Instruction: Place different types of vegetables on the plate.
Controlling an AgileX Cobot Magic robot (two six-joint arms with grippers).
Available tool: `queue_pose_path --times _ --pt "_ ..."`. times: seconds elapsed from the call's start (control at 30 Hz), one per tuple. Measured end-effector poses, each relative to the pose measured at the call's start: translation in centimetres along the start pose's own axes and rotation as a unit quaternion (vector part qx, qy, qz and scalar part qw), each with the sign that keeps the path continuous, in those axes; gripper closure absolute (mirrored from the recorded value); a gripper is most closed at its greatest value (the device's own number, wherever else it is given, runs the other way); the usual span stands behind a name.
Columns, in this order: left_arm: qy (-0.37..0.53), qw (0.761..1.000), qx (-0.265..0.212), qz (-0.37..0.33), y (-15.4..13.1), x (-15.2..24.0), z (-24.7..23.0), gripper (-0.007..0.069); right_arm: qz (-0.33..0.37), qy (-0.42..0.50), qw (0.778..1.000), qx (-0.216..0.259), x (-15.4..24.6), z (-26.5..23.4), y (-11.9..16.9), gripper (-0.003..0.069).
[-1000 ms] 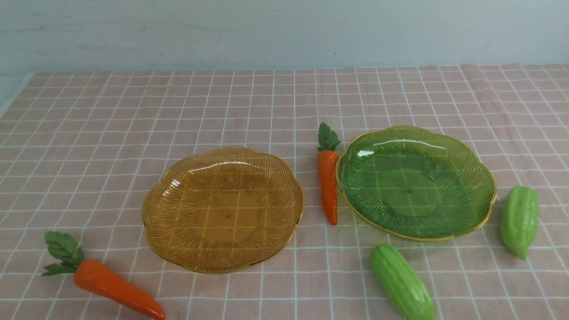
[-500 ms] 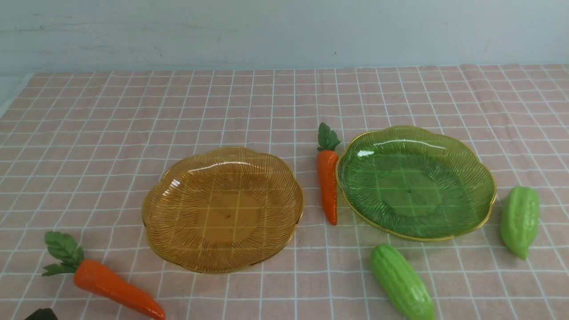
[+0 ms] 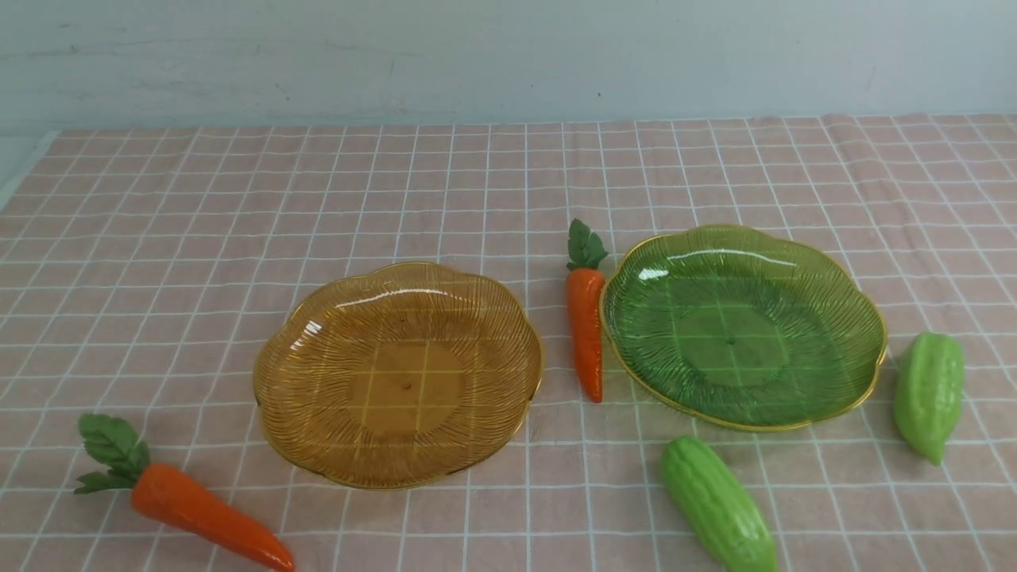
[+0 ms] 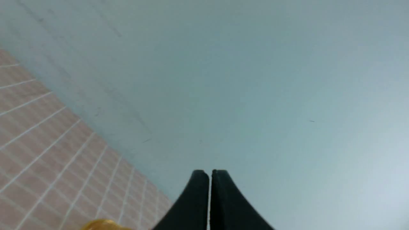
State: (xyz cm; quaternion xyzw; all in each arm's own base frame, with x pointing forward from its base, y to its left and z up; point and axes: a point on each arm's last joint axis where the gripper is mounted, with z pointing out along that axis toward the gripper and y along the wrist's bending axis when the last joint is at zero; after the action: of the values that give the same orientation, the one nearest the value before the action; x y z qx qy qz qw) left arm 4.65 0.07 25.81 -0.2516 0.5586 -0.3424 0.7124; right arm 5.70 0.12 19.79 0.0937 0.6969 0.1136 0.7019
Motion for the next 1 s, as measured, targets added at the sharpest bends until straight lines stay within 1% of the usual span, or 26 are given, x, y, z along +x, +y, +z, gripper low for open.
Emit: queue_pose_path --times 0.03,0.1,0.13,0.17,0.23,0.27,0.3,0.33,0.37,0.4,0.43,0.47,0.5,0.53,0.6,0.67,0.7,0.77,0.8,0.83,0.9,0.97,1.0 --pt "0.023 0.999 0.012 0.021 -1.7 -0.8 0.3 0.0628 0.036 -0.019 0.999 -0.001 -0.3 0.0 0.1 0.0676" --pt "0.057 0.997 0.019 0.045 -3.2 -1.4 1.0 0.0629 0.075 -0.041 0.996 -0.008 -0.8 0.0 0.2 0.0676" --pt "0.094 0.993 0.02 0.063 -4.4 -1.7 1.7 0.0628 0.097 -0.052 0.994 -0.011 -1.0 0.0 0.2 0.0676" --pt "0.094 0.993 0.021 0.066 -4.4 -1.7 1.7 0.0628 0.1 -0.054 0.993 -0.012 -1.0 -0.1 0.2 0.0676" --pt "0.172 0.981 0.012 0.09 -5.8 -1.7 3.4 0.0628 0.123 -0.067 0.99 -0.015 -1.3 -0.1 0.2 0.0676" --pt "0.218 0.97 0.001 0.105 -6.2 -1.5 4.4 0.0628 0.13 -0.07 0.989 -0.016 -1.3 -0.1 0.2 0.0676" --pt "0.287 0.949 -0.017 0.131 -6.4 -1.0 5.8 0.0628 0.134 -0.073 0.988 -0.017 -1.4 -0.1 0.2 0.0676" --pt "0.336 0.929 -0.037 0.149 -6.1 -0.5 6.8 0.0628 0.135 -0.073 0.988 -0.016 -1.4 -0.1 0.2 0.0676" --pt "0.392 0.901 -0.069 0.173 -5.4 0.1 7.9 0.0628 0.137 -0.073 0.988 -0.017 -1.4 -0.1 0.2 0.0676" --pt "0.461 0.858 -0.121 0.193 -4.0 1.1 9.3 0.0628 0.138 -0.073 0.988 -0.017 -1.4 -0.1 0.2 0.0676" --pt "0.488 0.835 -0.153 0.203 -3.1 1.5 9.9 0.0628 0.139 -0.073 0.987 -0.017 -1.4 -0.1 0.2 0.0676" --pt "0.513 0.808 -0.198 0.213 -1.8 1.9 10.7 0.0628 0.143 -0.073 0.987 -0.017 -1.4 -0.1 0.2 0.0676" --pt "0.521 0.793 -0.228 0.217 -1.0 2.2 11.2 0.0628 0.152 -0.064 0.986 -0.015 -1.2 -0.1 0.2 0.0676" --pt "0.524 0.779 -0.265 0.219 0.0 2.4 11.6 0.0628 0.174 -0.035 0.984 -0.013 -1.1 -0.1 0.3 0.0676" --pt "0.526 0.76 -0.315 0.215 1.3 2.8 12.3 0.0628 0.186 0.015 0.982 -0.019 -2.2 -0.5 1.1 0.0676" --pt "0.526 0.746 -0.355 0.202 2.4 3.2 12.8 0.0628 0.17 0.061 0.983 -0.028 -3.7 -1.0 2.1 0.0676" --pt "0.523 0.74 -0.379 0.19 3.0 3.6 13.1 0.0628 0.152 0.099 0.983 -0.031 -4.6 -1.1 2.6 0.0676" --pt "0.519 0.734 -0.401 0.174 3.9 4.3 13.8 0.0628 0.104 0.174 0.978 -0.036 -6.7 -0.8 3.7 0.0676" --pt "0.516 0.734 -0.41 0.166 4.3 4.5 14.0 0.0628 0.085 0.204 0.975 -0.04 -7.4 -0.5 4.2 0.0676" --pt "0.513 0.732 -0.42 0.155 4.8 5.0 14.4 0.0628 0.059 0.243 0.967 -0.047 -8.4 0.0 4.8 0.0676" --pt "0.509 0.731 -0.432 0.141 5.7 5.9 15.3 0.0625 0.018 0.295 0.953 -0.065 -9.8 0.9 5.7 0.0676" --pt "0.504 0.734 -0.436 0.133 6.2 6.4 16.3 0.0606 -0.004 0.329 0.94 -0.087 -10.3 1.4 6.3 0.0676" --pt "0.502 0.735 -0.437 0.13 6.4 6.6 16.8 0.0583 -0.008 0.341 0.935 -0.099 -10.4 1.5 6.6 0.0676"
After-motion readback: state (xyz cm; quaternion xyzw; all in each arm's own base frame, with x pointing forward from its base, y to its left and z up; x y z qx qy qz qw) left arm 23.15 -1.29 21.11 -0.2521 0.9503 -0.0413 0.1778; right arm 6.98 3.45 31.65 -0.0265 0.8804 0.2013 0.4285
